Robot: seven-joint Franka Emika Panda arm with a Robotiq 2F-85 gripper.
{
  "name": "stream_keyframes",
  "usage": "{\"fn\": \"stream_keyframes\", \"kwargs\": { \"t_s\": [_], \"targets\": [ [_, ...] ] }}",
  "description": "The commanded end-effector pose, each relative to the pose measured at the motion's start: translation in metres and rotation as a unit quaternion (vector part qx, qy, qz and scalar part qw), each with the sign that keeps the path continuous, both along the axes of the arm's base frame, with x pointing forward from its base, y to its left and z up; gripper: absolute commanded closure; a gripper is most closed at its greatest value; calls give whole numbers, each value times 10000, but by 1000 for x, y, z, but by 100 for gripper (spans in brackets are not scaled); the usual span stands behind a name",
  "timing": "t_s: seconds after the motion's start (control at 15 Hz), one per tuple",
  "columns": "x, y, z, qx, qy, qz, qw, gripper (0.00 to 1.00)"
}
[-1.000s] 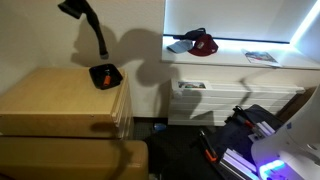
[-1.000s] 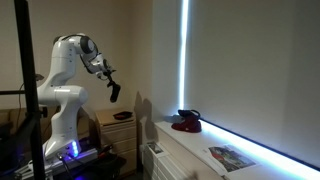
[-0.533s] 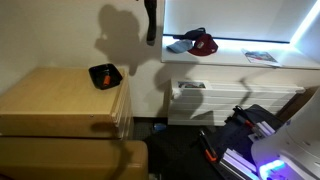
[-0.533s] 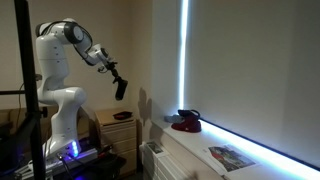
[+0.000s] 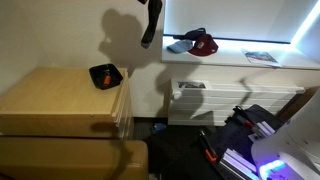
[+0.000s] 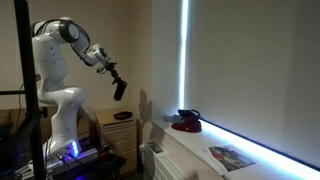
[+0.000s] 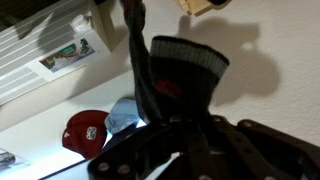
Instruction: Put the sock on the window ledge
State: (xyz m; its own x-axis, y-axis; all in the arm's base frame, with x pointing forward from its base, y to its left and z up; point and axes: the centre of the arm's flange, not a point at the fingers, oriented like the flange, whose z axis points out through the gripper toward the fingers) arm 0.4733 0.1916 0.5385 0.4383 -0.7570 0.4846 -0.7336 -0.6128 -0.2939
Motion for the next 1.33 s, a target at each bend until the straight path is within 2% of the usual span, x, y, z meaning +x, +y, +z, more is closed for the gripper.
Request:
{"fn": "stream_keyframes", "kwargs": {
  "t_s": [0.0,0.2,0.47,0.53,0.67,0.73,0.8,0.87,0.93,1.0,1.13,1.27],
  "targets": [
    [6,-77,-16,-349,83,-887,9954,98],
    [-1,-163,-14,-481,107,-1769,9830,98],
    [-19,-289,-3,-453,18,-2965,9540,98],
    [-2,-249,-6,-392,97,-2543,9663,93],
    [-13,-289,1,-376,46,-2919,9557,93],
    [-15,-294,2,-366,37,-2965,9543,93],
    [-15,-292,2,-369,35,-2952,9547,98],
    [-7,-294,-6,-497,-18,-3103,9493,98],
    [8,-316,-15,-546,65,-3541,9336,98],
    [23,-351,-23,-528,-23,-3808,9232,98],
    [31,-394,-27,-497,-105,-4332,8999,98],
    [35,-452,-31,-415,-88,-4900,8707,98]
  ]
}}
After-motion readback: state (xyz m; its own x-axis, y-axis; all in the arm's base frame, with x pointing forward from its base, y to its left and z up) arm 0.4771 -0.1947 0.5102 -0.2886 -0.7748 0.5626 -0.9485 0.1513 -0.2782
